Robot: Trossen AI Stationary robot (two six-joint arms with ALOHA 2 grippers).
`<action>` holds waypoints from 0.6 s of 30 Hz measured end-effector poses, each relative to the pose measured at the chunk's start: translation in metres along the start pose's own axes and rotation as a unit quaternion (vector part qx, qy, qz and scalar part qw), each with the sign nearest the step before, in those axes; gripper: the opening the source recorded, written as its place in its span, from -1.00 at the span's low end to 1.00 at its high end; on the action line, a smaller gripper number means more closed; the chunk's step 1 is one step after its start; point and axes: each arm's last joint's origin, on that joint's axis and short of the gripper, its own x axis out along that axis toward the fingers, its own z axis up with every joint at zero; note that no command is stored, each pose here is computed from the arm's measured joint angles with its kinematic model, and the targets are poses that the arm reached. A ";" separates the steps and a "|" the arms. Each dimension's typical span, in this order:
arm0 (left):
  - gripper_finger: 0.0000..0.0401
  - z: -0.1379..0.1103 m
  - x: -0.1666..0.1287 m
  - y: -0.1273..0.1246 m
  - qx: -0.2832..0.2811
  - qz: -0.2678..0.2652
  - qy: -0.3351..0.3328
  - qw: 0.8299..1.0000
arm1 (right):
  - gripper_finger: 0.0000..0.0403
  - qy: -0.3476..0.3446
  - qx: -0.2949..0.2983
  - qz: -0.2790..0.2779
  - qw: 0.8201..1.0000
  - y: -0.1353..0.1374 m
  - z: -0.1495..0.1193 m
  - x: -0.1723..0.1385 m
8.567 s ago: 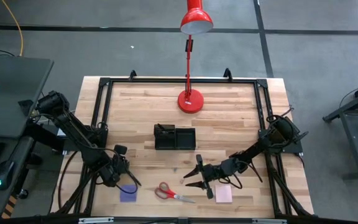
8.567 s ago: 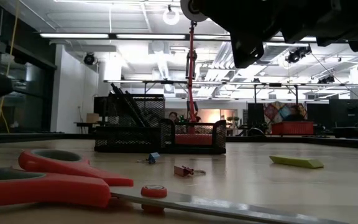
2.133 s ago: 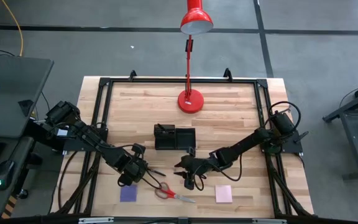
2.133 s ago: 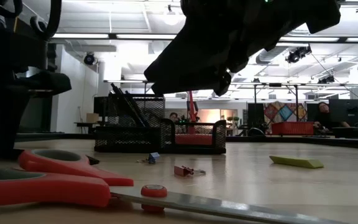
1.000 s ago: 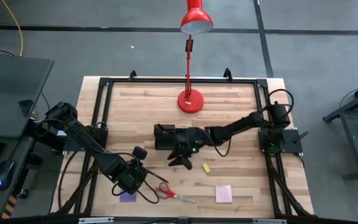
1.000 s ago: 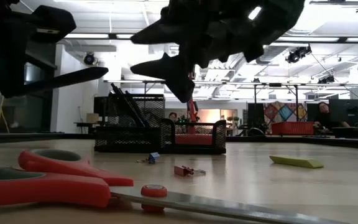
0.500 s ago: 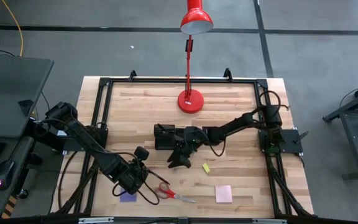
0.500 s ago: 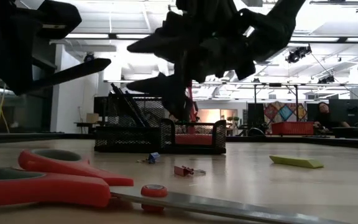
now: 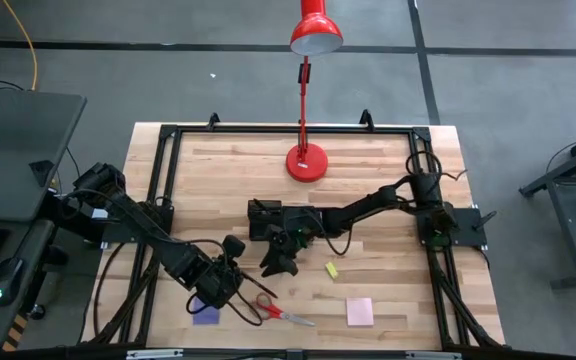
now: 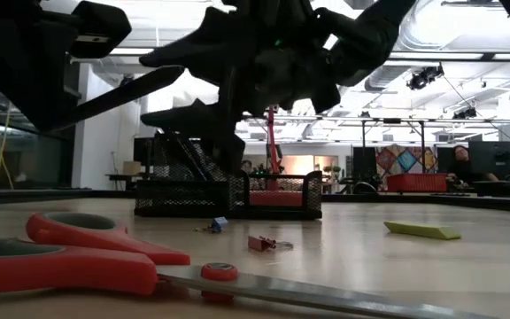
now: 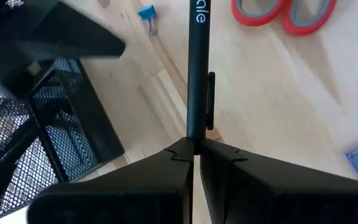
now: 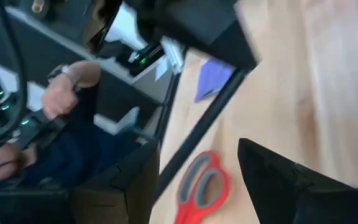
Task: Pick and place office supplies into organizer
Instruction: Put the black pen into the desk organizer
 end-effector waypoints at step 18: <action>-1.00 0.008 -0.002 0.003 0.033 0.028 -0.028 0.999 | 0.04 0.028 0.026 -0.003 0.999 0.006 -0.012 0.006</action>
